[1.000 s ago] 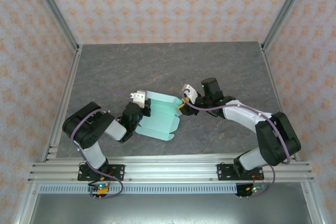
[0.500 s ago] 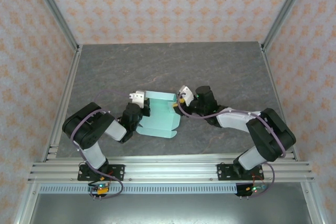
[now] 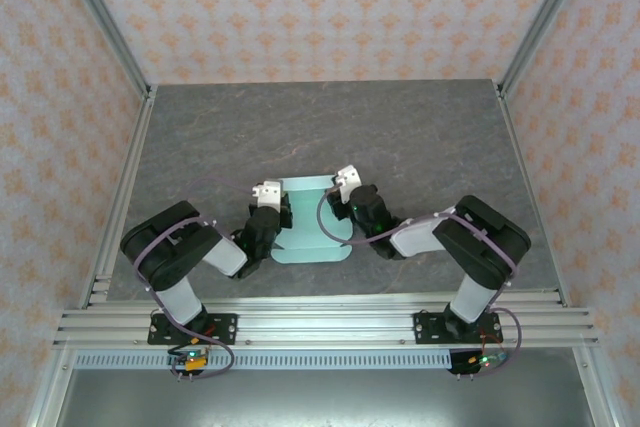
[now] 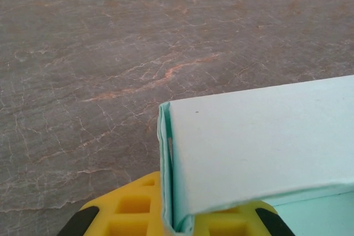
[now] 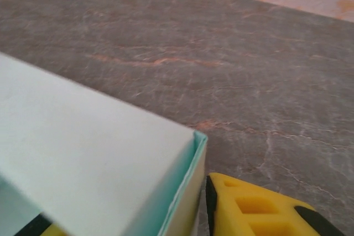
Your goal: Fold the paper box
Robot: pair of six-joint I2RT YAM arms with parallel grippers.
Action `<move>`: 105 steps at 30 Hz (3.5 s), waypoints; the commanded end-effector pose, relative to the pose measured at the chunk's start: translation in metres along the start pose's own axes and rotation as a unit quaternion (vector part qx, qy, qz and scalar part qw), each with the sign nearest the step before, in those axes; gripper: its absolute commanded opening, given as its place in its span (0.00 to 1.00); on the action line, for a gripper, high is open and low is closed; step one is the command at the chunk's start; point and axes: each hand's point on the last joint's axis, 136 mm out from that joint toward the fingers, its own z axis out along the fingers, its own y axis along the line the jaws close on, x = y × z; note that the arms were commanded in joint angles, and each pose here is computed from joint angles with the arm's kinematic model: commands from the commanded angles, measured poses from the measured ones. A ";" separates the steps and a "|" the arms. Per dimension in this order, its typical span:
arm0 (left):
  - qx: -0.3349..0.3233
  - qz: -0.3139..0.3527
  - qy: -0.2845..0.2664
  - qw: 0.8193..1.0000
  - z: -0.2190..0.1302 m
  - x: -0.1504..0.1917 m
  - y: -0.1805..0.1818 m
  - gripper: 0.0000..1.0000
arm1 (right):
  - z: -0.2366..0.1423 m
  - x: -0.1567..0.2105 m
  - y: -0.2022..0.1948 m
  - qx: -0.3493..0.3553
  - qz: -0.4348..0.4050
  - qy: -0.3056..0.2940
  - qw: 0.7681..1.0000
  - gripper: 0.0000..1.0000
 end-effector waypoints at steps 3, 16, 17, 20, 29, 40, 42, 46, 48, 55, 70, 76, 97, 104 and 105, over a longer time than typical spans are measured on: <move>-0.024 -0.024 -0.005 0.999 -0.005 -0.008 -0.006 0.05 | 0.002 -0.020 -0.027 0.127 0.047 -0.061 0.989 0.32; -0.010 -0.069 0.019 0.997 -0.022 -0.005 -0.022 0.41 | 0.000 -0.005 -0.034 0.208 0.029 -0.058 0.976 0.19; 0.001 -0.072 0.021 0.997 -0.025 -0.009 -0.024 0.51 | 0.001 -0.004 -0.032 0.202 0.023 -0.053 0.978 0.18; 0.017 -0.093 0.029 0.995 -0.039 -0.022 -0.023 1.00 | 0.008 0.003 -0.028 0.184 0.012 -0.036 0.982 0.13; -0.048 -0.204 0.050 0.977 -0.080 -0.071 0.049 1.00 | 0.018 0.021 -0.007 0.086 0.004 -0.009 0.996 0.12; 0.047 -0.207 0.175 0.961 -0.035 -0.042 0.023 1.00 | 0.031 0.020 0.049 -0.075 -0.053 -0.010 0.996 0.15; 0.047 -0.204 0.195 0.958 -0.028 -0.033 0.019 0.98 | 0.033 0.020 0.051 -0.078 -0.065 -0.012 0.995 0.17; 0.060 -0.202 0.211 0.954 -0.020 -0.018 0.012 0.96 | 0.036 0.025 0.048 -0.068 -0.075 -0.008 0.995 0.21; 0.057 -0.197 0.224 0.953 -0.019 -0.011 0.012 0.95 | 0.037 0.028 0.043 -0.057 -0.072 -0.010 0.996 0.22; 0.046 -0.196 0.237 0.950 -0.017 0.003 0.015 0.93 | 0.032 0.030 0.010 0.035 -0.034 -0.022 0.999 0.32; 0.048 -0.177 0.242 0.953 -0.020 0.015 -0.002 0.91 | 0.024 0.028 -0.037 0.245 0.039 -0.045 0.968 0.26; 0.033 -0.179 0.250 0.951 -0.017 0.023 -0.001 0.91 | 0.024 0.028 -0.022 0.179 0.059 -0.050 0.981 0.38; 0.024 -0.170 0.256 0.951 -0.014 0.025 -0.003 0.91 | 0.015 0.000 -0.037 0.102 0.131 -0.112 0.980 0.53; 0.025 -0.168 0.265 0.949 -0.015 0.035 -0.006 0.91 | 0.013 0.019 -0.075 0.272 0.132 -0.083 0.950 0.48; 0.024 -0.168 0.267 0.949 -0.014 0.036 -0.006 0.91 | 0.010 0.022 -0.077 0.295 0.127 -0.083 0.943 0.48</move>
